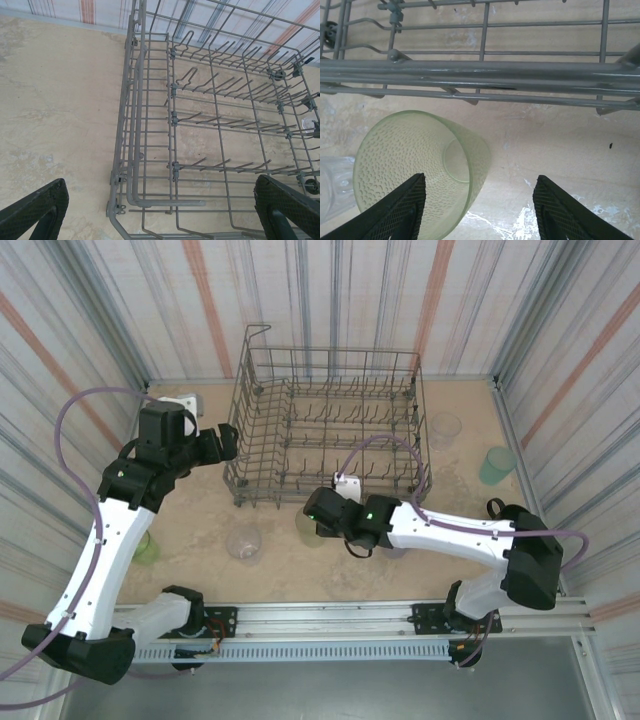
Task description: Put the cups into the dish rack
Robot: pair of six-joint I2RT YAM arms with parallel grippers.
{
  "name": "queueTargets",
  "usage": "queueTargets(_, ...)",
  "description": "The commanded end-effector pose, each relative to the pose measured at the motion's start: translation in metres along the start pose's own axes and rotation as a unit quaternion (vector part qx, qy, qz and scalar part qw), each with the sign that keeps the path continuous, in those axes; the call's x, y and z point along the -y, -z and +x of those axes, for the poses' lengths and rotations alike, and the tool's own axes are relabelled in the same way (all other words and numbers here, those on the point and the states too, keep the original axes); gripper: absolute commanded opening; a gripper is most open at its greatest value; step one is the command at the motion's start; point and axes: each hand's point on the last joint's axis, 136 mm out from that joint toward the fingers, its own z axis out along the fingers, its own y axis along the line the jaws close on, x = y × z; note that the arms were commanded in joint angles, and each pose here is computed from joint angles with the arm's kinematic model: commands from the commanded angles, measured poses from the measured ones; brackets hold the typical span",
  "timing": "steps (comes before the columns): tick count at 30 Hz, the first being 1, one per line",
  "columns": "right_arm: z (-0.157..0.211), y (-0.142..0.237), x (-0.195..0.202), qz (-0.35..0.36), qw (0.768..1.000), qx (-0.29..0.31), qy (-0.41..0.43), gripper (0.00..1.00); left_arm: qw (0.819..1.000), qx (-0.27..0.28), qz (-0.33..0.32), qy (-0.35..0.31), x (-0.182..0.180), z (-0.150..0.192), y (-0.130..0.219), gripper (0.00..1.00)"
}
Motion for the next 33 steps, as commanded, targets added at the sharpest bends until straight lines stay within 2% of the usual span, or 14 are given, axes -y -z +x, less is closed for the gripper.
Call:
queueTargets(1, 0.006, -0.008, 0.003, 0.013, 1.000, 0.001, -0.008, 0.58, 1.000, -0.015, -0.001, -0.009, -0.001, 0.009, -0.001, 0.99)
queueTargets(3, 0.007, -0.011, 0.002, 0.014, 1.000, -0.002, -0.008, 0.56, 1.000, -0.015, 0.000, -0.008, -0.001, 0.010, -0.002, 0.99)
queueTargets(9, 0.010, -0.020, 0.004, 0.023, 1.000, -0.012, -0.008, 0.38, 1.000, -0.017, 0.002, -0.007, 0.000, 0.011, -0.002, 0.99)
queueTargets(11, 0.012, -0.024, 0.004, 0.024, 0.999, -0.019, -0.011, 0.35, 1.000, -0.018, 0.002, -0.006, -0.001, 0.011, -0.002, 0.99)
queueTargets(23, 0.019, -0.032, 0.006, 0.036, 0.999, -0.026, -0.004, 0.35, 1.000, -0.020, 0.001, -0.007, -0.001, 0.013, -0.004, 0.99)
queueTargets(33, -0.003, 0.013, -0.006, 0.027, 0.999, 0.030, 0.028, 0.42, 1.000, -0.019, 0.005, -0.007, 0.002, 0.008, -0.004, 0.99)
